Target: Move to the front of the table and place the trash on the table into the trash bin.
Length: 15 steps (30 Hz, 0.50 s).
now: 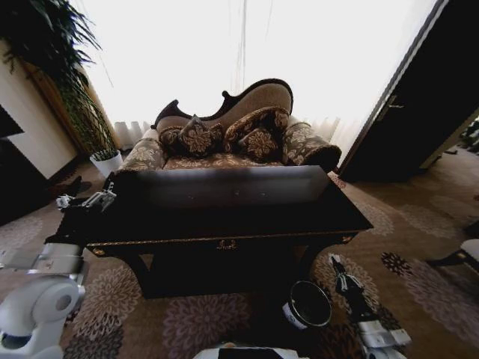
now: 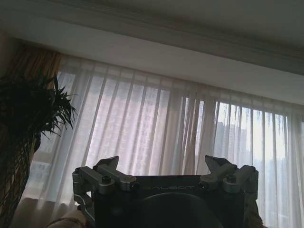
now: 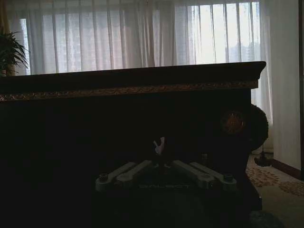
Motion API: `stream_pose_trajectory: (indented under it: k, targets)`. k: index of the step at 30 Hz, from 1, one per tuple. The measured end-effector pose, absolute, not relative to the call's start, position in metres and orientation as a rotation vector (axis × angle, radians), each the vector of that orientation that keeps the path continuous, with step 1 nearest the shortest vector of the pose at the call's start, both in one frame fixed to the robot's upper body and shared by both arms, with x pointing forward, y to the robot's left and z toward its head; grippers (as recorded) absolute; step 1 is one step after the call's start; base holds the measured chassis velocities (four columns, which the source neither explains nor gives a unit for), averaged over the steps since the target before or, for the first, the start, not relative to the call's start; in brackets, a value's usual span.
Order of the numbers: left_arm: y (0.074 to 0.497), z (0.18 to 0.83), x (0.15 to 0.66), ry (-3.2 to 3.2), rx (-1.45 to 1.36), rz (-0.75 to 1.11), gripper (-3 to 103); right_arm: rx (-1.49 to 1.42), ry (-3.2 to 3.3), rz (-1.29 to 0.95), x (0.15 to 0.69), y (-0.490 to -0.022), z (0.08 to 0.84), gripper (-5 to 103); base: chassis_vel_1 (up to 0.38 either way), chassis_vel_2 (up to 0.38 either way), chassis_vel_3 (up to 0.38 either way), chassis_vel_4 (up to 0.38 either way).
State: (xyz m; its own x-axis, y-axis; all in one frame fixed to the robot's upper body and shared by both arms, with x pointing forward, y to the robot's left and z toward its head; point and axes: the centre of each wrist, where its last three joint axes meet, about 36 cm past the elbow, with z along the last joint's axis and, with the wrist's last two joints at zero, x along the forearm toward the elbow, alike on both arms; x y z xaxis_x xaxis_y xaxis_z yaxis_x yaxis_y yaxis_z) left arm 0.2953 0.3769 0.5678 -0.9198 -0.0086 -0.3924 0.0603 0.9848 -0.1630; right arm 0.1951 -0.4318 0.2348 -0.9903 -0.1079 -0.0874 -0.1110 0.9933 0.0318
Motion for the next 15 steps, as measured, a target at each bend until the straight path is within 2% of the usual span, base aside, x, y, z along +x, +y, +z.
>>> stream_pose_trajectory:
  k: [15]
  targets:
    - [0.384,0.577,0.282,2.721,0.002,-0.195,100,0.077,3.391,-0.006,0.199,-0.431,0.162,0,0.0,0.0,0.0,0.0]
